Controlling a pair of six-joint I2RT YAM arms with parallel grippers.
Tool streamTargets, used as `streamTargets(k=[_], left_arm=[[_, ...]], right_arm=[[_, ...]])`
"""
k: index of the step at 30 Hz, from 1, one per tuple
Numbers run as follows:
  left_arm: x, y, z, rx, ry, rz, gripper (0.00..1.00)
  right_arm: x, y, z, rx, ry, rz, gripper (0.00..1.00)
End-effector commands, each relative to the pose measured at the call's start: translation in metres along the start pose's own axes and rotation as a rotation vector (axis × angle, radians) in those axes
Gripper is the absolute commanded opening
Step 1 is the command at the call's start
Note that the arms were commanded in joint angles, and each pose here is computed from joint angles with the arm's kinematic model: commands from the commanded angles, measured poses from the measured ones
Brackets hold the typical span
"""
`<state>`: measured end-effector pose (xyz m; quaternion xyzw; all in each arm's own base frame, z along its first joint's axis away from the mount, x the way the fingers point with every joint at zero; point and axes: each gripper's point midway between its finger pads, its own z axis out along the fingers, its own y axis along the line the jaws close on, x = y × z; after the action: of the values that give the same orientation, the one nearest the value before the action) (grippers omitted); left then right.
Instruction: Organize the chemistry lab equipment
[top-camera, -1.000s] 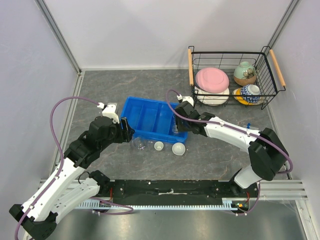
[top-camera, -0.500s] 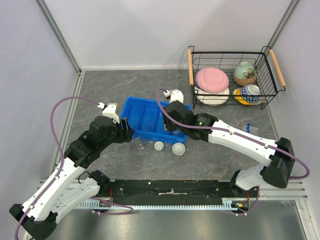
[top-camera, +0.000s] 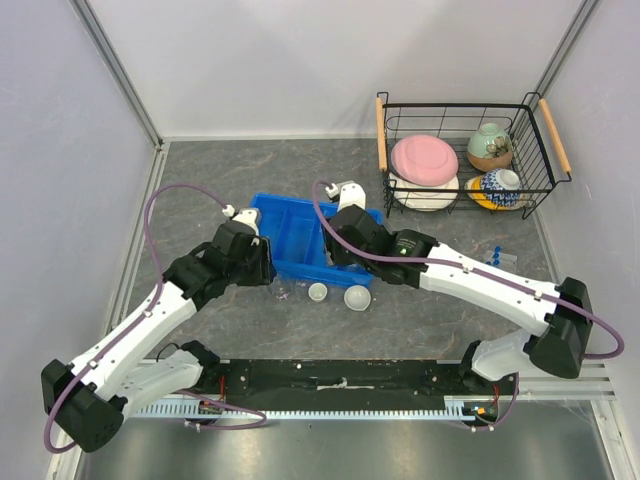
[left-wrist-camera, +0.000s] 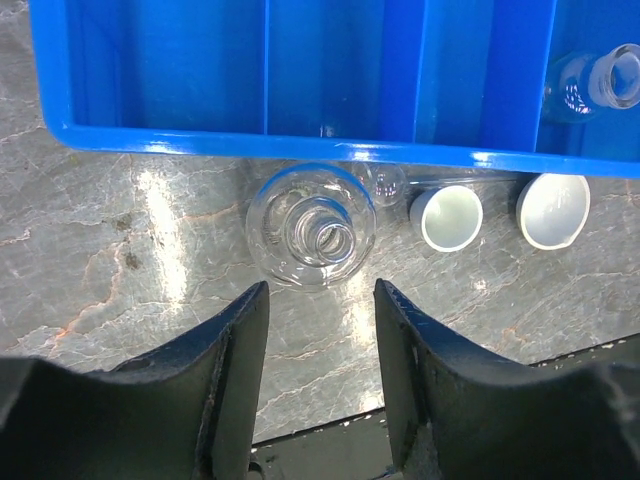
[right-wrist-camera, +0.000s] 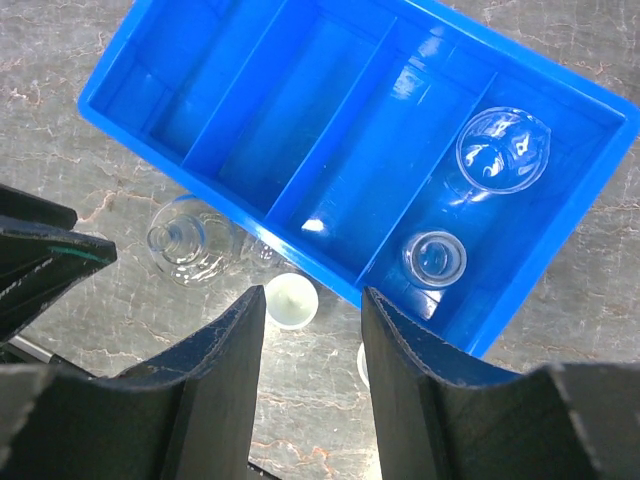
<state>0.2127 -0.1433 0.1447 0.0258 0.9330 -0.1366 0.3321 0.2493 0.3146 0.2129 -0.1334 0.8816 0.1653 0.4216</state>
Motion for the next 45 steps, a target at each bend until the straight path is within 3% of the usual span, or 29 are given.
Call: streamTargets(k=[1, 10, 29, 36, 45], left_arm=[[-0.007, -0.007, 0.002, 0.007, -0.020, -0.072, 0.53], [0.005, -0.015, 0.026, -0.043, 0.050, -0.059, 0.52], [0.007, -0.016, 0.054, -0.147, 0.068, -0.018, 0.51], [0.003, -0.015, 0.061, -0.172, 0.071, 0.002, 0.40], [0.006, -0.015, 0.062, -0.172, 0.080, 0.003, 0.38]], right_arm=[[-0.009, -0.003, -0.020, -0.020, -0.057, 0.015, 0.50], [0.005, -0.011, -0.031, -0.038, -0.056, 0.019, 0.51], [0.023, -0.027, -0.042, -0.049, -0.060, 0.016, 0.51], [0.027, -0.030, -0.045, -0.050, -0.059, 0.018, 0.51], [0.029, -0.032, -0.048, -0.054, -0.060, 0.020, 0.51]])
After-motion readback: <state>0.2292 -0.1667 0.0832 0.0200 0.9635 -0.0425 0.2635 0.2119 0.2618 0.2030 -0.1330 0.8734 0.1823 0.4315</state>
